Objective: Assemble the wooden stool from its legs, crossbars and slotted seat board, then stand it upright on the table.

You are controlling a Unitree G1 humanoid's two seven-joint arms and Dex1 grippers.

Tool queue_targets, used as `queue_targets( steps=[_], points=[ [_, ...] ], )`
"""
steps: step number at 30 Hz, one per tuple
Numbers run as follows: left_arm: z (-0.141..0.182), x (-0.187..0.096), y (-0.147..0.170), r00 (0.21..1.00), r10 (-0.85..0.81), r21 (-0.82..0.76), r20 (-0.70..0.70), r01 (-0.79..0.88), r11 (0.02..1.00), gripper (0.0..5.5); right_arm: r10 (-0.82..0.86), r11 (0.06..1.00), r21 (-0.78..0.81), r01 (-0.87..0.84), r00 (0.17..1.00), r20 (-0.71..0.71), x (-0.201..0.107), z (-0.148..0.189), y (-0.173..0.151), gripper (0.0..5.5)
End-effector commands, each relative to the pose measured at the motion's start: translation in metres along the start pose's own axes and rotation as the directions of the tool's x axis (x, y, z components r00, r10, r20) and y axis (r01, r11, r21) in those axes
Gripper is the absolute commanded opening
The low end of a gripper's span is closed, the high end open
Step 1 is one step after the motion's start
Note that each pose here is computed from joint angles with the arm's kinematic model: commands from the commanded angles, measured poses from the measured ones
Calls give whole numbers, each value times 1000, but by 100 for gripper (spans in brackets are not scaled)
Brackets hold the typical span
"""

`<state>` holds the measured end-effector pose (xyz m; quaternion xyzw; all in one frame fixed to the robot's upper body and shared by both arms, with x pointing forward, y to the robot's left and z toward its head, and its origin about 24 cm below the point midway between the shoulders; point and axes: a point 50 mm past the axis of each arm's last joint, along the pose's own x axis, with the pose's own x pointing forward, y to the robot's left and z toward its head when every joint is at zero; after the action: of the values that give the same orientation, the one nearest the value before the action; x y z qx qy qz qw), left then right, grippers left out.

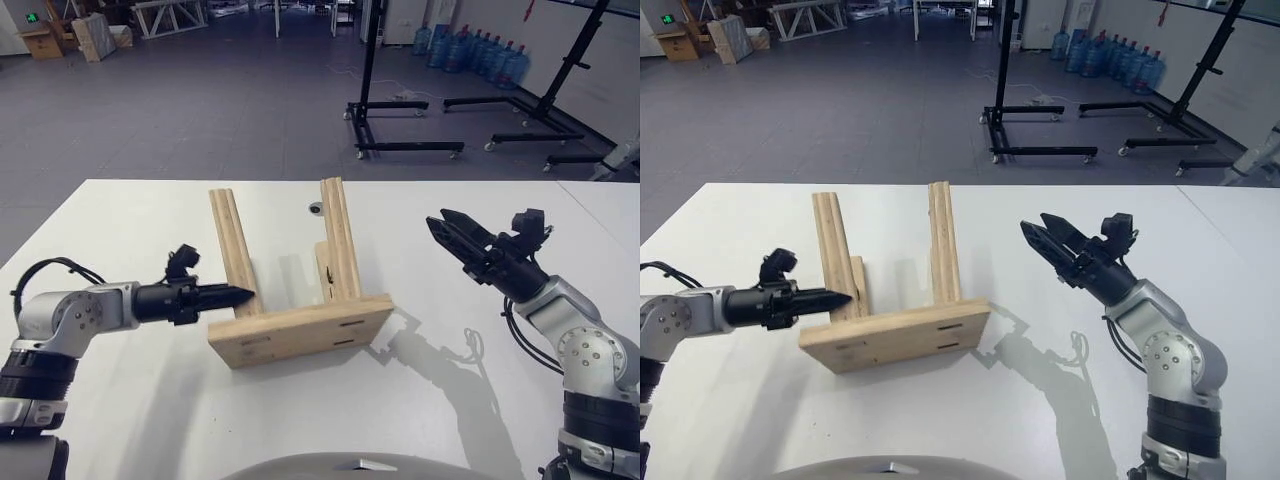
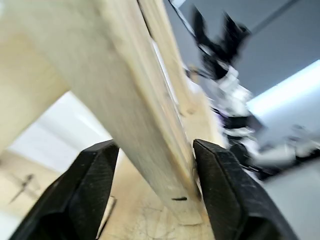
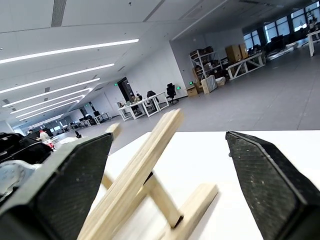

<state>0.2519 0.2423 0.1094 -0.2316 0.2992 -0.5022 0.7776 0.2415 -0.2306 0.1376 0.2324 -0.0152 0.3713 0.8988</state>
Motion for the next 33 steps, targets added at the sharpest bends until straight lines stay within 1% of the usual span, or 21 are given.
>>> queue_targets(
  steps=[1,3,4,6,8,10,11,13,14,16,18,19,21,22,23,25,29,31,33],
  points=[
    [-1,-11,0,1000,31,27,3,-31,999,279,32,989,-140,-48,993,-114,-8,8,-3,416],
    [-8,-11,0,1000,-5,-7,25,5,1000,279,59,978,-182,-97,977,-206,-13,7,-5,416],
    [-14,-11,2,999,-15,-33,33,17,999,279,70,969,-208,-130,959,-274,-14,4,-6,416],
    [-20,-9,1,998,-35,-59,53,38,998,313,103,958,-215,-190,928,-359,-11,-4,-7,416],
    [-13,-10,1,995,-38,-54,89,43,998,340,123,953,-213,-215,918,-377,-8,-10,-7,416],
    [-5,-18,3,993,-11,-40,117,16,999,360,135,951,-210,-227,915,-379,-7,-14,-5,416],
    [-1,-22,4,992,6,-33,130,-2,999,384,142,949,-209,-237,910,-389,-7,-16,-5,416],
    [12,-33,8,983,48,-14,180,-46,999,384,147,943,-217,-251,904,-402,-7,-19,-6,416],
    [16,-37,9,979,57,-3,195,-57,998,384,157,935,-225,-275,888,-432,-8,-22,-6,416],
    [19,-44,8,980,85,31,182,-92,995,384,184,910,-235,-343,838,-513,-8,-32,-6,416],
    [20,-54,10,978,132,76,158,-146,986,384,210,899,-224,-377,818,-535,-4,-38,-6,416],
    [19,-60,10,978,163,108,131,-178,978,384,220,896,-218,-386,813,-539,-2,-40,-6,416],
    [16,-75,9,965,262,267,10,-255,929,384,235,889,-212,-406,802,-549,0,-43,-6,416],
    [11,-81,10,936,339,395,-92,-278,875,384,234,889,-216,-405,805,-545,1,-45,-6,416],
    [5,-84,12,896,402,504,-186,-264,822,384,234,889,-219,-403,809,-540,2,-47,-6,416],
    [-8,-72,8,890,361,596,-277,-136,792,384,255,899,-190,-395,824,-507,8,-51,-5,416],
    [-41,-36,10,855,293,679,-428,91,729,384,311,872,-168,-459,786,-534,26,-65,-1,416],
    [-49,-25,11,844,279,708,-458,156,689,384,299,866,-179,-466,772,-562,31,-71,-4,416],
    [-51,-17,14,852,278,724,-444,158,671,384,294,862,-183,-473,761,-578,33,-77,-7,416]
  ],
)
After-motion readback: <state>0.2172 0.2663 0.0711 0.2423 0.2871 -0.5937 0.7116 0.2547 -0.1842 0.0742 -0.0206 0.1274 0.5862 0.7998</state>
